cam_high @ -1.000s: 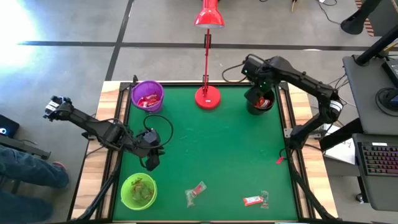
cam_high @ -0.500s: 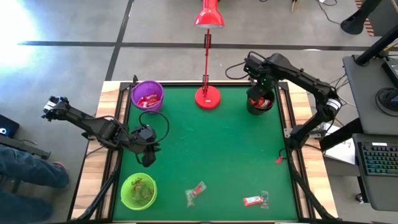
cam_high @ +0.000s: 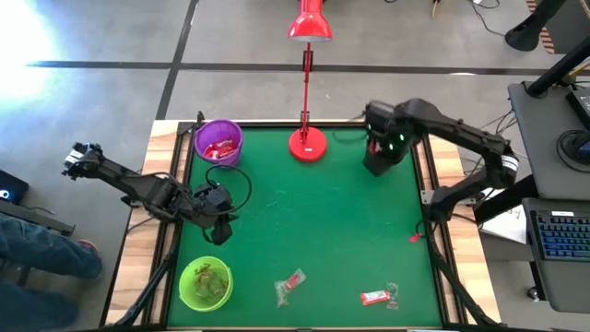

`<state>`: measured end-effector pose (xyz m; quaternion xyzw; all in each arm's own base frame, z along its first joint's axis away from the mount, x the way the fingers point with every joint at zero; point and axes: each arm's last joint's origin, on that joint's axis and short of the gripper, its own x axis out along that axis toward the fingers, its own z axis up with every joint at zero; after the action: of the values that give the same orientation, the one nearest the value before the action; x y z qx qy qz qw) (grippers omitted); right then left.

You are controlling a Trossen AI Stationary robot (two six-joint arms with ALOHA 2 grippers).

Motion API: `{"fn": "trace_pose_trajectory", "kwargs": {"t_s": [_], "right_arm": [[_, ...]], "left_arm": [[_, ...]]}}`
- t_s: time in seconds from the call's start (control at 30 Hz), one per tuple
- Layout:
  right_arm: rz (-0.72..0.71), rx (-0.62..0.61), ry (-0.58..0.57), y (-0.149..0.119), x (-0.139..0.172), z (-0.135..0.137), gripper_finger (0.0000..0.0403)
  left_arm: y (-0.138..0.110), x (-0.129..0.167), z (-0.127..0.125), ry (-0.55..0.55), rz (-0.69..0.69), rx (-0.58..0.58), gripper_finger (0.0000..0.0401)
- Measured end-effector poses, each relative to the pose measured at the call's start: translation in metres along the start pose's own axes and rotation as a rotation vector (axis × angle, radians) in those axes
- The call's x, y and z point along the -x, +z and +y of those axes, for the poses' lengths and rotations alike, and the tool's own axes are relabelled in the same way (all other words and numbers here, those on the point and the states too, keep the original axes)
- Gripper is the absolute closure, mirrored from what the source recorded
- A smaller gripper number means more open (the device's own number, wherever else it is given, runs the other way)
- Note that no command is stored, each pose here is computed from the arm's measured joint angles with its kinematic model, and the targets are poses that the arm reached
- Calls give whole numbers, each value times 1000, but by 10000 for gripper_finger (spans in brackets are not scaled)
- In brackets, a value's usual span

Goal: Sort candy
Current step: Put the orange chocolate into the black bucket

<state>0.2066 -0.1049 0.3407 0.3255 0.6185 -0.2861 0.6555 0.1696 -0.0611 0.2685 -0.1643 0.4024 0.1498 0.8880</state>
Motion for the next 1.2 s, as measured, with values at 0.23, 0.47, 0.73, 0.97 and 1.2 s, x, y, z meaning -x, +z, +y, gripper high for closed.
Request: {"fn": "trace_pose_trajectory", "kwargs": {"t_s": [0.23, 0.47, 0.73, 0.97, 1.2], "right_arm": [[32, 100, -5, -55, -12, 36, 275], [128, 140, -96, -105, -45, 56, 287], [102, 252, -15, -133, -80, 83, 291], [34, 284, 158, -141, -103, 103, 291], [-32, 364, 274, -139, -113, 113, 291]], "left_arm": [[0, -1, 0, 5, 1, 2, 303], [0, -1, 0, 4, 0, 9, 303], [1, -1, -1, -4, -7, 41, 303], [1, -1, -1, -6, -8, 50, 303], [1, -1, -1, -6, -8, 50, 303]]}}
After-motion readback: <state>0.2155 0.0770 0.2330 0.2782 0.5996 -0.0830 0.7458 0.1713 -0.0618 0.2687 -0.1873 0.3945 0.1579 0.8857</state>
